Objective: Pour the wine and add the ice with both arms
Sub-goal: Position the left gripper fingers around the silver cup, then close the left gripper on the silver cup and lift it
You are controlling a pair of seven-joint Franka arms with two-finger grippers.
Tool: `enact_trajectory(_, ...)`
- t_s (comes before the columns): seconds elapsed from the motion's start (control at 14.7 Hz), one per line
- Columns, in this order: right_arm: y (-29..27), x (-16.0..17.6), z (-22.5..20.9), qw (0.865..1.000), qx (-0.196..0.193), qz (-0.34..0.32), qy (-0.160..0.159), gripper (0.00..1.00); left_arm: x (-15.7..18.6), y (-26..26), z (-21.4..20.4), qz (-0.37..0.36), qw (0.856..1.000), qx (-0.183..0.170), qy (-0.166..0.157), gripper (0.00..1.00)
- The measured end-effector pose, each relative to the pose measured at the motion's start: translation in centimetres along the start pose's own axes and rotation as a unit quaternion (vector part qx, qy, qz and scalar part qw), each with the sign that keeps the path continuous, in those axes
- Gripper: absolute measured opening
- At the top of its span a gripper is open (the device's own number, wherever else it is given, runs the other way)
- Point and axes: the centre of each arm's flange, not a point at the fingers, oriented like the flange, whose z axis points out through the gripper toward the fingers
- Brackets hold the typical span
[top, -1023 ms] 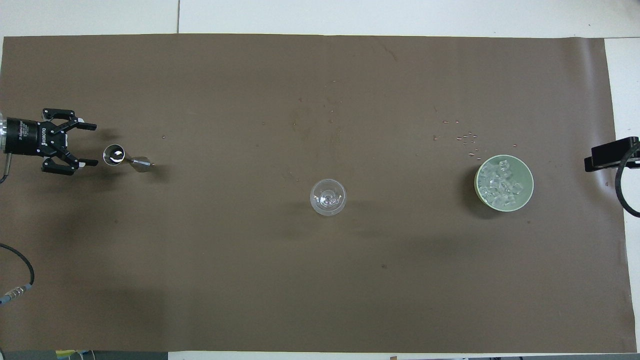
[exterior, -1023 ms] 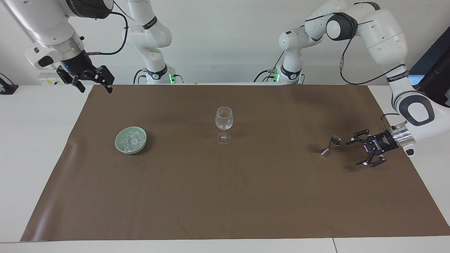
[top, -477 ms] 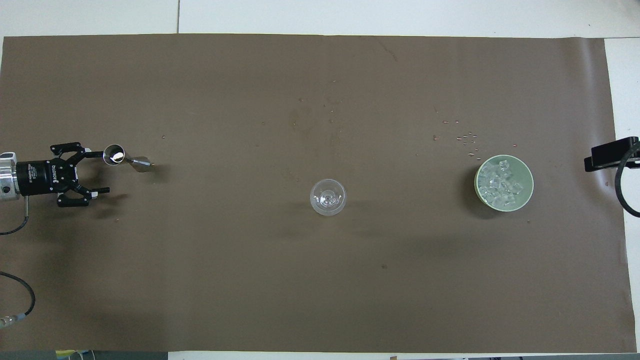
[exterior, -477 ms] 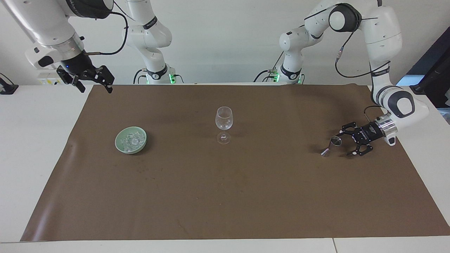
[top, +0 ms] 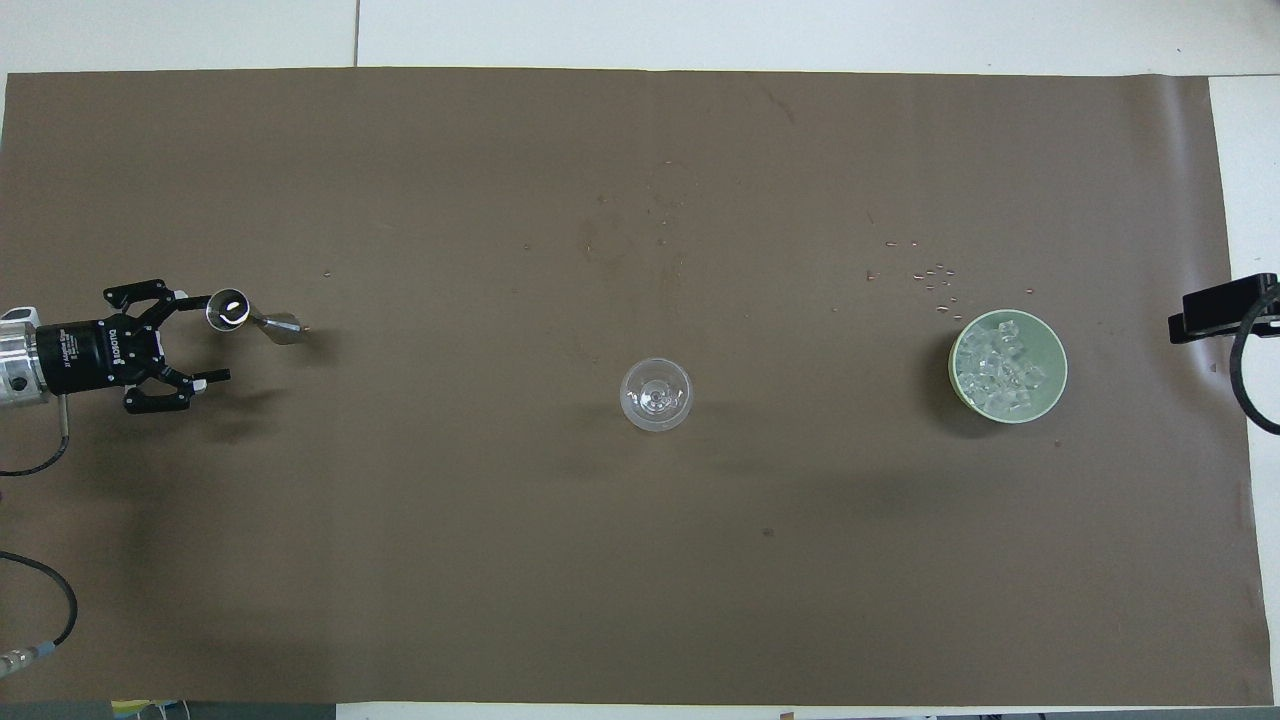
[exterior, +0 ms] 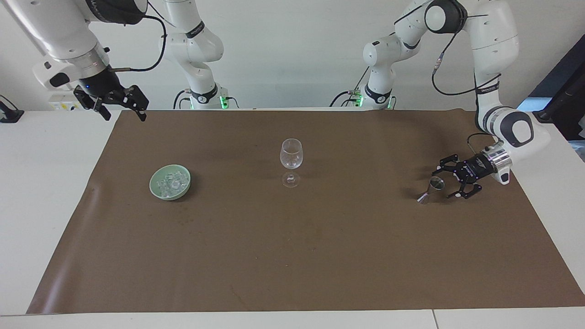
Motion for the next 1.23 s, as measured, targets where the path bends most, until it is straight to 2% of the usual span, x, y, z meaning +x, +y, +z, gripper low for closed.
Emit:
enact_trajectory(0.2, 0.0, 0.0, 0.0, 1.000, 0.000, 0.000, 0.000, 1.00, -0.4, 0.4, 0.7, 0.003, 1.000, -0.010, 0.005, 1.00)
enact_trajectory(0.68, 0.0, 0.0, 0.0, 1.000, 0.000, 0.000, 0.000, 1.00, -0.3, -0.4, 3.3, -0.015, 1.000, -0.016, -0.009, 1.00)
enact_trajectory(1.23, 0.0, 0.0, 0.0, 1.000, 0.000, 0.000, 0.000, 1.00, -0.5, -0.5, 4.2, -0.021, 0.999, -0.023, -0.023, 1.00)
